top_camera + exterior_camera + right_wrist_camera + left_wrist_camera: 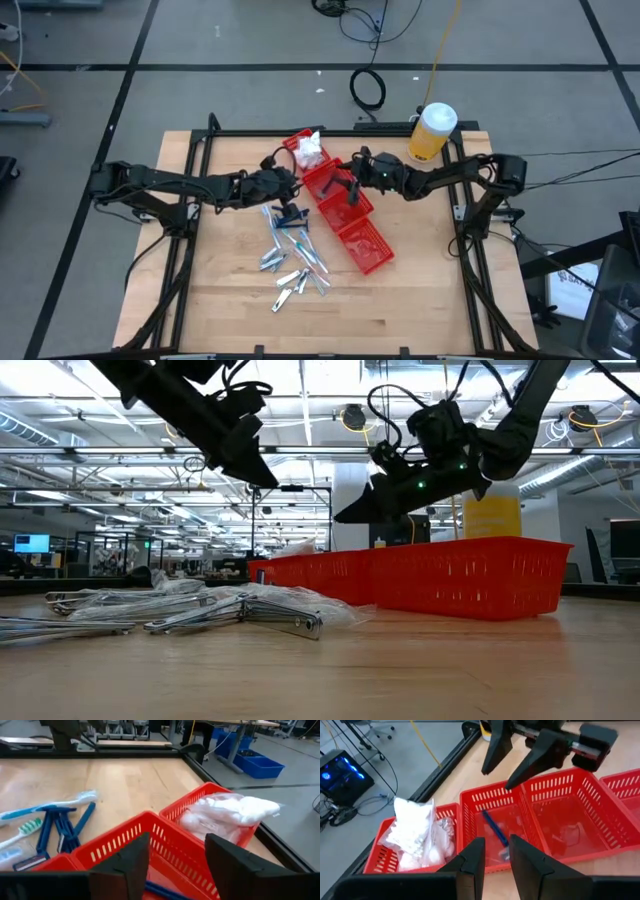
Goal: Pick & Place Travel size toiletries
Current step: Put the blue razor into the top middle red bin
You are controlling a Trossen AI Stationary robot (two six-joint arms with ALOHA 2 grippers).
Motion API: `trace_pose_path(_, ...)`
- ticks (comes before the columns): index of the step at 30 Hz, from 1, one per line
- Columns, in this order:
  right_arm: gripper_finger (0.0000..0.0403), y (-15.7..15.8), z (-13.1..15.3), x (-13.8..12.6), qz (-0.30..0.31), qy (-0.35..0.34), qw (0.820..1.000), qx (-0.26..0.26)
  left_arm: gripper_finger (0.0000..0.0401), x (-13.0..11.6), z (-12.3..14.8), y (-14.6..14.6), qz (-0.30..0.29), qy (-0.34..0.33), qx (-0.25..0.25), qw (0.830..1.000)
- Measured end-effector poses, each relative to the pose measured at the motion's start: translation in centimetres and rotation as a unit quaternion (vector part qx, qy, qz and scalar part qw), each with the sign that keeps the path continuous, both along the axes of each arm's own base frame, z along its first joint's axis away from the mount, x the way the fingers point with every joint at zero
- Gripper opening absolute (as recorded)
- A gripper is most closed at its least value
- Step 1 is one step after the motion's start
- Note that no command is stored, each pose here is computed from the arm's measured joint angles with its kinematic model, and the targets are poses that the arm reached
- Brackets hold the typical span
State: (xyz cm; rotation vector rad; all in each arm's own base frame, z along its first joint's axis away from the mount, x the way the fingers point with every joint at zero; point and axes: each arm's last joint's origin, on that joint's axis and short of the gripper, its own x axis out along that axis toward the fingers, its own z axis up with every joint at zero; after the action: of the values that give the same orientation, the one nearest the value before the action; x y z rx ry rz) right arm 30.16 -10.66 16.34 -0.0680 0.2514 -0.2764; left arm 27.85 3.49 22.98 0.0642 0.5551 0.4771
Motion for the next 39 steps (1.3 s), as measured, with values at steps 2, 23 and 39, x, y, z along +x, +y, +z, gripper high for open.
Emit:
trace_pose_path(2, 0.0194, 0.6, 1.0, -0.1, 0.009, -0.016, 1.000, -0.006, 0.0088, -0.2, -0.3, -0.1, -0.001, 0.011, -0.018, 1.000)
trace_pose_path(23, 0.0194, 6.0, 5.8, -0.9, 0.095, -0.055, 0.993, -0.037, 0.0088, -3.5, -6.6, -0.2, -0.099, 0.108, -0.120, 0.982)
trace_pose_path(39, 0.0188, 6.0, 5.5, -0.9, 0.096, -0.039, 0.994, -0.033, 0.0088, -3.2, -10.3, 1.4, -0.051, 0.135, -0.161, 0.976)
